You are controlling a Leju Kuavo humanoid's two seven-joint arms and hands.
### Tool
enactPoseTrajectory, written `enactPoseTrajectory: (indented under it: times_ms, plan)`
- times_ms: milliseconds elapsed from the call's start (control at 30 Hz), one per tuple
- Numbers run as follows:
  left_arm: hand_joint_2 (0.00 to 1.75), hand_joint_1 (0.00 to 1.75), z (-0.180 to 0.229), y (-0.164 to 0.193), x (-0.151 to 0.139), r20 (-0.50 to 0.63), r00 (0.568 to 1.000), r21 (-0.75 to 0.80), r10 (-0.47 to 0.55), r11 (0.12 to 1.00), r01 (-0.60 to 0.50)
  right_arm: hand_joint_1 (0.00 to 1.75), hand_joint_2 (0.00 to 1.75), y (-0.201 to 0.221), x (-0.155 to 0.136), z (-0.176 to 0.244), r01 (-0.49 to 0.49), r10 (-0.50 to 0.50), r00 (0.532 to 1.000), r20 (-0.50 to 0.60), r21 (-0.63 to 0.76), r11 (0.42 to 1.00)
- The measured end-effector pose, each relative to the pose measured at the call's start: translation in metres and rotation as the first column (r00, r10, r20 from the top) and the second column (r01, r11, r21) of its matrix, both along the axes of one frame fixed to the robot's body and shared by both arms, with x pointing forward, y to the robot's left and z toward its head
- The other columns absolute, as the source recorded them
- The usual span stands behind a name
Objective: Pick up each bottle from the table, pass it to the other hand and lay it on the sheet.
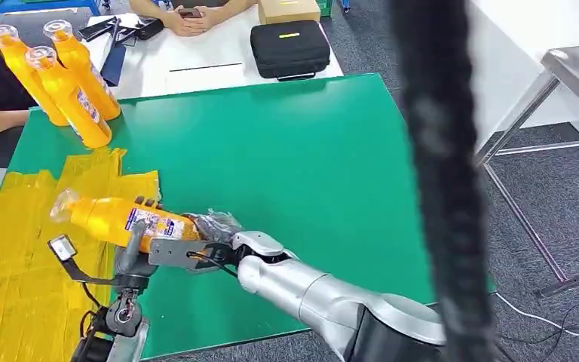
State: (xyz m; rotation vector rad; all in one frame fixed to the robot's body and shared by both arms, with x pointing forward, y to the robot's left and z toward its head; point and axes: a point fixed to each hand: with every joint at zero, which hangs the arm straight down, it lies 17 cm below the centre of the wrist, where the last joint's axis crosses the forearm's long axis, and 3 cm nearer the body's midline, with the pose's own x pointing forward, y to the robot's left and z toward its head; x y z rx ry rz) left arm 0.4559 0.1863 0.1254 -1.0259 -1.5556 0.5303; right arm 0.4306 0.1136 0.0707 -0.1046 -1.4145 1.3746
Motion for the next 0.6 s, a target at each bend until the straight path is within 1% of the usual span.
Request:
enactPoseTrajectory:
  times_ms: [133, 267, 300, 333, 500, 533, 600]
  plan:
    - [1.75, 1.75, -0.002, 0.002, 0.0, -0.016, 1.0, -0.028, -0.003, 1.0, 0.003, 1.75, 1.75, 0.0, -0.001, -0.002, -0.003, 0.003, 1.0, -0.002, -0.007, 1.0]
    - [1.75, 1.75, -0.004, 0.002, 0.0, -0.021, 1.0, -0.019, 0.004, 1.0, -0.004, 1.75, 1.75, 0.0, -0.002, -0.003, -0.002, 0.002, 1.0, -0.007, -0.008, 1.0]
    - [1.75, 1.75, -0.005, 0.002, 0.001, -0.023, 1.0, -0.005, 0.013, 1.0, -0.013, 1.31, 1.75, 0.0, -0.002, -0.003, -0.002, 0.002, 1.0, -0.007, -0.007, 1.0]
    - [1.75, 1.75, -0.006, 0.002, 0.002, -0.025, 0.999, 0.018, 0.029, 0.999, -0.028, 0.0, 0.0, 0.0, -0.002, -0.003, 0.002, -0.002, 1.0, -0.008, -0.007, 1.0]
    - [1.75, 1.75, -0.004, 0.005, 0.01, -0.003, 0.995, 0.143, 0.102, 0.985, -0.1, 0.0, 0.0, -0.003, -0.002, -0.006, 0.004, -0.004, 1.0, -0.023, 0.016, 1.0]
    - [1.75, 1.75, -0.005, 0.007, 0.012, 0.0, 0.992, 0.177, 0.128, 0.976, -0.126, 0.0, 0.0, -0.003, -0.001, -0.005, 0.007, -0.006, 1.0, -0.022, 0.028, 1.0]
    - [1.75, 1.75, -0.005, 0.016, 0.017, 0.031, 0.976, 0.299, 0.215, 0.93, -0.214, 0.0, 0.0, -0.004, 0.004, 0.003, 0.017, -0.016, 1.0, -0.009, 0.084, 0.996]
